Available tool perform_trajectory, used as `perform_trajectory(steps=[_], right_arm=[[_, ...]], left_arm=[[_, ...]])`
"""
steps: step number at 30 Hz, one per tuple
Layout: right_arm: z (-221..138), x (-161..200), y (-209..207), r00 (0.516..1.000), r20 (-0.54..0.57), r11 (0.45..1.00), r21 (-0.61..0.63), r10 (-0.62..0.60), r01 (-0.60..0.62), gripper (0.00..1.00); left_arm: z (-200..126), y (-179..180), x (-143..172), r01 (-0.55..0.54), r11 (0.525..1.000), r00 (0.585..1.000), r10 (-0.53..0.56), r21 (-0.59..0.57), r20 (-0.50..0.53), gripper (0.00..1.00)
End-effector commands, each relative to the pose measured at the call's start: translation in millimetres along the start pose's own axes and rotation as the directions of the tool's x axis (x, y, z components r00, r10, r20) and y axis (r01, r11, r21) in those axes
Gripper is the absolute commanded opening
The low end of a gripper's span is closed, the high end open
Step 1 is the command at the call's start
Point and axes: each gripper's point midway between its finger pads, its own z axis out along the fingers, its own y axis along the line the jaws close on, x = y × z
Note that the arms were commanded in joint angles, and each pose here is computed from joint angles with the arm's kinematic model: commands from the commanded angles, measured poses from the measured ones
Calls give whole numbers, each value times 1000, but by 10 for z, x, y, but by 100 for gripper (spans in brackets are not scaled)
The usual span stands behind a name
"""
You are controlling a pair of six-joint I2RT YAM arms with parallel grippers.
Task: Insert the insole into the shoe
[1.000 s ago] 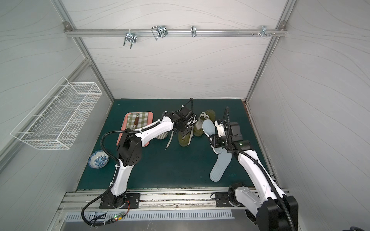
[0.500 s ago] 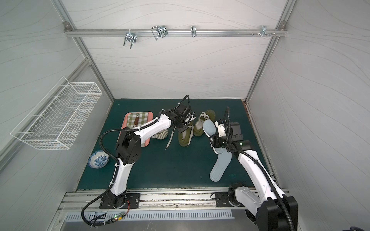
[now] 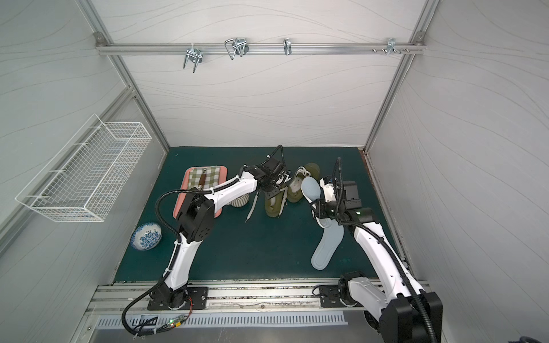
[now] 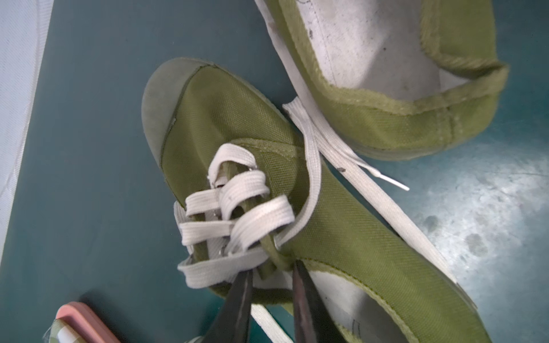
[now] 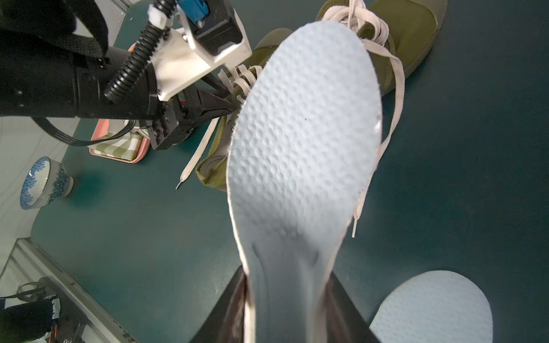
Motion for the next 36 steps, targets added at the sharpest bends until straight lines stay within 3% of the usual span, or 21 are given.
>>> perform_trajectory(steps=[1,13,21,24,36], right_arm=[[-57,-51,40,1000,7,1000,-15,-16,16,39],[-29,-55,33,1000,5,1000,-20,-16,16,40],[1,-67,21,1000,2,1000,-23,-10,10,40],[6,-67,23,1000,2,1000,-24,-12,12,40],[14,-68,9,1000,4,1000,-20,-10,10,40]], left_arm=[[36,84,-113,-35,998,999,36,-46,33,26],[11,106,17,-114,990,994,113,-88,-11,29],[-144,137,-64,-114,989,993,117,-97,25,30],[-42,108,69,-144,984,990,142,-102,-22,30],[-70,109,-43,-101,988,994,105,-118,34,28]])
